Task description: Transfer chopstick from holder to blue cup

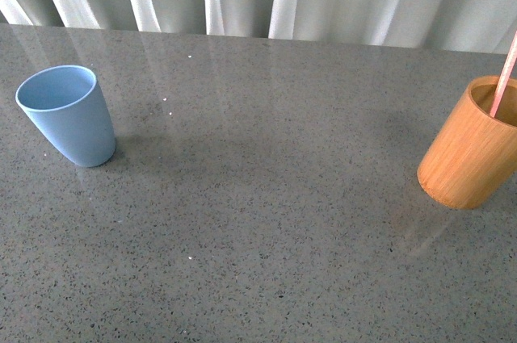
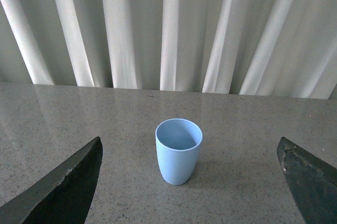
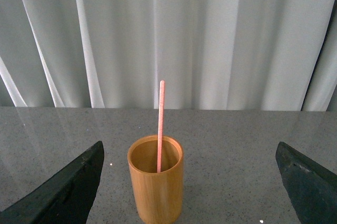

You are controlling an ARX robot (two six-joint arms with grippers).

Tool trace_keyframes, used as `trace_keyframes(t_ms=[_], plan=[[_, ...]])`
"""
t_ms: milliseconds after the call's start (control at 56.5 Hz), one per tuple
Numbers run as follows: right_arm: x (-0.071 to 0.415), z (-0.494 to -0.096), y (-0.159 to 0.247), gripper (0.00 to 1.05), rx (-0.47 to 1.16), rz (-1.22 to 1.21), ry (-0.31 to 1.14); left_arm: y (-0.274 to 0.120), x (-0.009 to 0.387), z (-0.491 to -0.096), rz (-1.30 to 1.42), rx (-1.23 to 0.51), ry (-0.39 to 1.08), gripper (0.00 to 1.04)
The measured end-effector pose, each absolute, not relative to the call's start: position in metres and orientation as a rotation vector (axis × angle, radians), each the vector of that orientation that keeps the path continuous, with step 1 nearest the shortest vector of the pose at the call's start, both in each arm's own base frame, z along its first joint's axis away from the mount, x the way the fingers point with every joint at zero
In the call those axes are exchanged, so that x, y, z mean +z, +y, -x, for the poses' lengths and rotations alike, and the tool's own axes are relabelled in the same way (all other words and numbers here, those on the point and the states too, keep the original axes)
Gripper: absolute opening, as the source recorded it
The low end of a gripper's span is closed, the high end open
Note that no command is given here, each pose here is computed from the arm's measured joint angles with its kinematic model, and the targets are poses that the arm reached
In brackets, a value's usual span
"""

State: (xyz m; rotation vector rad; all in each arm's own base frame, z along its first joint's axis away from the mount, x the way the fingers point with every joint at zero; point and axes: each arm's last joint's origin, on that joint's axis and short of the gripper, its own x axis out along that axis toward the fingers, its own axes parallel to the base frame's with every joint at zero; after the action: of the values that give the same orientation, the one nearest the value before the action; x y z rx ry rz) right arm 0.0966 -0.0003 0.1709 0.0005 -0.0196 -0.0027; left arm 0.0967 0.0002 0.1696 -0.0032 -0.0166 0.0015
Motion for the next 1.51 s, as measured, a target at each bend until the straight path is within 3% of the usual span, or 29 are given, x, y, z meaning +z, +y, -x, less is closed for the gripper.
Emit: trace_keyframes(t_ms=[1505], plan=[[0.1709, -0.0966, -0.0003, 0.95, -0.003, -0.001, -0.02, 0.0002, 0.1696, -0.0967, 0.003, 0.001, -0.017, 0.98]])
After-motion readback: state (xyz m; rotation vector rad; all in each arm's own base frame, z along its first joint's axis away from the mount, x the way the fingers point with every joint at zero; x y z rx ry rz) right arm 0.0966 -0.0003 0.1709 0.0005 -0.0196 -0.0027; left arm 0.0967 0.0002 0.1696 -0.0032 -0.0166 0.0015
